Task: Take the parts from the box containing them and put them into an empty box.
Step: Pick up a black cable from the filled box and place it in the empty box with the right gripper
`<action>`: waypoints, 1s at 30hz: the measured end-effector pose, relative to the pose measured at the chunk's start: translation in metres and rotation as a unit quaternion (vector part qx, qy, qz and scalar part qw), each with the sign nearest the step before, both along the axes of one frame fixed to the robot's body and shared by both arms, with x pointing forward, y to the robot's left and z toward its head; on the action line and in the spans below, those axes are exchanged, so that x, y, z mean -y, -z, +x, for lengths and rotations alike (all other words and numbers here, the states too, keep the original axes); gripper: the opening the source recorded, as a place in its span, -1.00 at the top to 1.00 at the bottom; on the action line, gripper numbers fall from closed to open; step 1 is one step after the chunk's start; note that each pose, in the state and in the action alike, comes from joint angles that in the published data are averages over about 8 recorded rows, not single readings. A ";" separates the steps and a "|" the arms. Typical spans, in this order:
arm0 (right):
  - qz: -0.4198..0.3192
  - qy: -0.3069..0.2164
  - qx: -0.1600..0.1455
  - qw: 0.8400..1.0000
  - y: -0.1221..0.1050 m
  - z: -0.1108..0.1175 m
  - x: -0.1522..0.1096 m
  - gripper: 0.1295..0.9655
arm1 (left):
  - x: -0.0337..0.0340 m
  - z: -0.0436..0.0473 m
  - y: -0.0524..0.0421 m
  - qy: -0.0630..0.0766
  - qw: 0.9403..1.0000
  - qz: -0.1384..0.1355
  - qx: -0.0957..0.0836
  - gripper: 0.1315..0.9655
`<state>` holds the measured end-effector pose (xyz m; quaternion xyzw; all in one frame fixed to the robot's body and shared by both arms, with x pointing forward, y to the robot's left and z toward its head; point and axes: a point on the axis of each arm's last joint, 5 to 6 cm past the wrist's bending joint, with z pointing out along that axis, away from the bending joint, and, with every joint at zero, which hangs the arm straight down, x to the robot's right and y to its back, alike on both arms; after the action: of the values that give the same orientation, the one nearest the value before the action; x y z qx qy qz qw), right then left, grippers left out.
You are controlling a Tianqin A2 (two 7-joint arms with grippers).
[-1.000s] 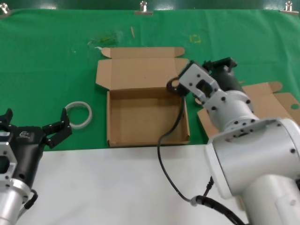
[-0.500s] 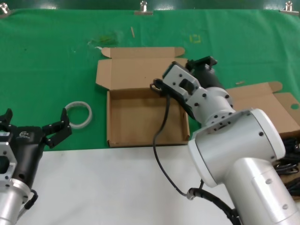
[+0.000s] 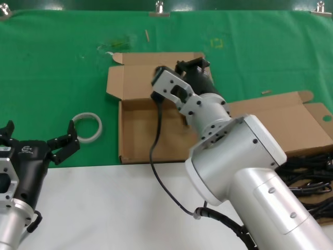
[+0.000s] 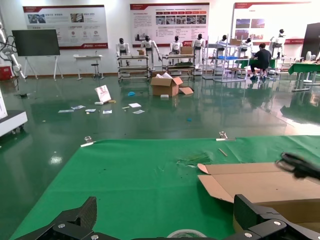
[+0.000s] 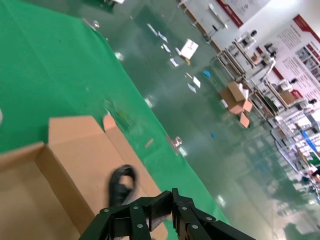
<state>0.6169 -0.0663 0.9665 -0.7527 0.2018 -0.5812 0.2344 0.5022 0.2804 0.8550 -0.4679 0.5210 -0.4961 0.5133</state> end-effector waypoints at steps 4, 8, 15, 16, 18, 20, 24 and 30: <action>0.004 -0.013 0.003 1.000 0.001 0.002 -0.009 0.98 | 0.0000 0.0000 0.0000 0.000 1.000 0.000 0.000 -1.00; 0.007 -0.023 0.004 1.000 0.003 0.003 -0.017 0.98 | 0.0000 0.0000 0.0000 0.000 1.000 0.000 0.000 -1.00; 0.013 -0.027 0.000 1.000 0.008 0.003 -0.019 0.98 | 0.0000 0.0000 0.0000 0.000 1.000 0.000 0.000 -1.00; 0.017 -0.028 0.001 0.999 0.008 0.003 -0.019 0.98 | 0.0000 0.0000 0.0000 0.000 1.000 0.000 0.000 -1.00; 0.028 -0.030 0.002 0.999 0.009 0.002 -0.020 0.98 | 0.0000 0.0000 0.0000 0.000 1.000 0.000 0.000 -1.00; 0.041 -0.033 0.004 0.999 0.009 0.001 -0.022 0.98 | 0.0000 0.0000 0.0000 0.000 1.000 0.000 0.000 -1.00; 0.057 -0.036 0.006 0.998 0.010 0.000 -0.021 0.98 | 0.0000 0.0000 0.0000 0.000 1.000 0.000 0.000 -1.00; 0.053 -0.032 0.006 0.998 0.012 0.002 -0.014 0.93 | 0.0000 0.0000 0.0000 0.000 1.000 0.000 0.000 -1.00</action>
<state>0.6189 -0.0519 0.9544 -0.7418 0.2066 -0.5666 0.2934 0.5022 0.2804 0.8550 -0.4679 0.5210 -0.4961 0.5133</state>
